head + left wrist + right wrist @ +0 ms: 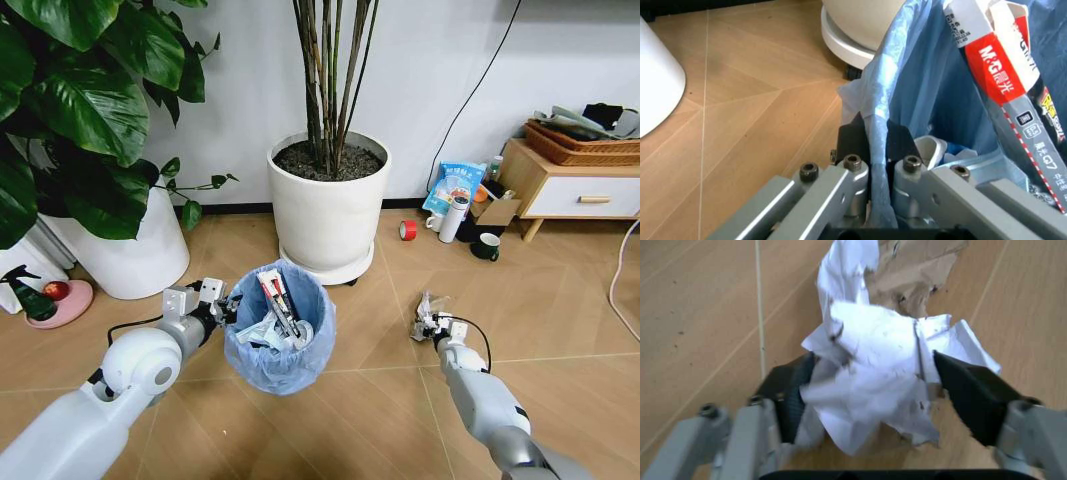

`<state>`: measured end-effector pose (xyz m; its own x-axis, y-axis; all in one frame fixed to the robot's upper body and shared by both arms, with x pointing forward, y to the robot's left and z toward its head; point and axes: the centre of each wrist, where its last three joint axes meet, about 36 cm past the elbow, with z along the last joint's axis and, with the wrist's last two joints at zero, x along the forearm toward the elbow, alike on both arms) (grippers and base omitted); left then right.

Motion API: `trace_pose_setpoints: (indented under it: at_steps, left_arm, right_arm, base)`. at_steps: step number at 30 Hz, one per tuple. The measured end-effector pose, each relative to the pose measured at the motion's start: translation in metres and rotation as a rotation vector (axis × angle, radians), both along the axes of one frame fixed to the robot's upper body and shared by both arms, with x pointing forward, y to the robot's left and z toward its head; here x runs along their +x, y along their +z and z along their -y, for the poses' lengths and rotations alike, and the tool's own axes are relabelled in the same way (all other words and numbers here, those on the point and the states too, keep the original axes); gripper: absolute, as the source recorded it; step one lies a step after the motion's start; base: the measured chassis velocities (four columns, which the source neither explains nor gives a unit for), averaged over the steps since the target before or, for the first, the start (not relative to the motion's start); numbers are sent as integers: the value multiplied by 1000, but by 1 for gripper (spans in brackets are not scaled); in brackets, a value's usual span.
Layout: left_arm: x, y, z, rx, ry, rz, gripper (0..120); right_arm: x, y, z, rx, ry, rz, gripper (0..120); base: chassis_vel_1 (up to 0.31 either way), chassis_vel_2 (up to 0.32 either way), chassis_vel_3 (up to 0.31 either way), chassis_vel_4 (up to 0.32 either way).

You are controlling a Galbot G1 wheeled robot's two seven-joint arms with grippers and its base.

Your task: Pick up the trash bin and place the garbage on the floor into it.

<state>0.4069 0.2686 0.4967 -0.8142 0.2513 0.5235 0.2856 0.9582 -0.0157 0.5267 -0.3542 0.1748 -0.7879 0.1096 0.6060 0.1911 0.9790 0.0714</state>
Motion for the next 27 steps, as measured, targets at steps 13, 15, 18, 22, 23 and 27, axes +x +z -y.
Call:
trace_pose_setpoints:
  at_steps: [13, 15, 18, 22, 23, 27]
  left_arm:
    - [-1, -1, 1, 2, -1, 3, 0]
    - [-1, -1, 1, 2, -2, 3, 0]
    - [-3, -1, 1, 5, -5, 4, 0]
    - [-5, 2, 0, 12, -6, 9, 0]
    - [-6, 2, 0, 13, -6, 10, 0]
    - [-7, 2, 0, 14, -7, 9, 0]
  right_arm:
    - [-9, -7, 3, -11, -10, -3, 19]
    - [-9, -7, 3, -9, -13, -2, 15]
    - [-9, -5, 4, -10, -22, 5, 1]
    - [-9, 5, 8, -31, -16, 62, 0]
    - [-9, 14, 10, -33, -9, 99, 0]
    - [-15, 38, 8, -18, 23, 176, 0]
  base:
    - [0, 0, 0, 0]
    - [0, 0, 0, 0]
    - [0, 0, 0, 0]
    - [0, 0, 0, 0]
    - [0, 0, 0, 0]
    - [0, 0, 0, 0]
